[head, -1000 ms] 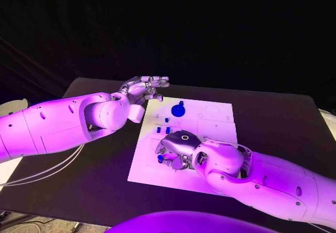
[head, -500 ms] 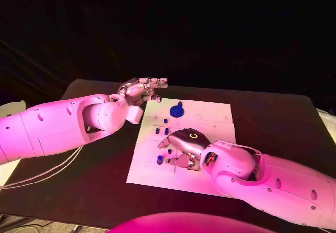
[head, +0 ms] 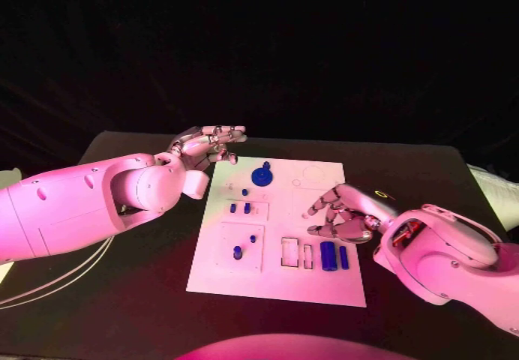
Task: Assemble the parts on the task board
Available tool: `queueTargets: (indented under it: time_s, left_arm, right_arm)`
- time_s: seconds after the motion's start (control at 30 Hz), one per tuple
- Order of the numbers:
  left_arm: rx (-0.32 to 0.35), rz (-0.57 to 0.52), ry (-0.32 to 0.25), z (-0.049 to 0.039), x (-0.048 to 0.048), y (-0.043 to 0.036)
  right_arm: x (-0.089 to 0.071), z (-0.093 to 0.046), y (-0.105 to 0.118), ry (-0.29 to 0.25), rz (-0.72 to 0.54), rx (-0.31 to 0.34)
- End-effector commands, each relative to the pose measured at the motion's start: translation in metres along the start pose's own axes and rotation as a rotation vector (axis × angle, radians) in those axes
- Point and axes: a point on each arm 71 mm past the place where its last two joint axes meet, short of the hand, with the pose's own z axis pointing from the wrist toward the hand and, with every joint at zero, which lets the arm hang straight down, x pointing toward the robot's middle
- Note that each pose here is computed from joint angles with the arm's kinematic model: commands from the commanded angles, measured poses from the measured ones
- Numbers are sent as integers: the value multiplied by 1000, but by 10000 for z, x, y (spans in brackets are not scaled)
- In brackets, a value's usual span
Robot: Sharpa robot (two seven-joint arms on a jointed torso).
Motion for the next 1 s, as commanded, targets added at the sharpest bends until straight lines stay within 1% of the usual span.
queueTargets:
  time_s: [0.03,0.1,0.2,0.33,0.43,0.63,1.0]
  left_arm:
    - [4,-2,21,-9,35,3]
    - [1,-2,22,-14,38,13]
    - [-1,-2,22,-21,37,22]
    - [-3,-1,23,-24,36,28]
    - [-4,-2,23,-25,37,29]
    - [-5,-1,22,-30,29,29]
    - [-7,-2,24,-35,27,29]
  right_arm:
    - [60,-143,-179,48,93,202]
    - [87,-225,-249,61,84,255]
    - [113,-300,-313,72,55,302]
    - [140,-340,-347,80,22,325]
    - [165,-341,-353,89,8,329]
    - [285,-318,-332,116,-14,320]
    - [440,-236,-270,147,-29,298]
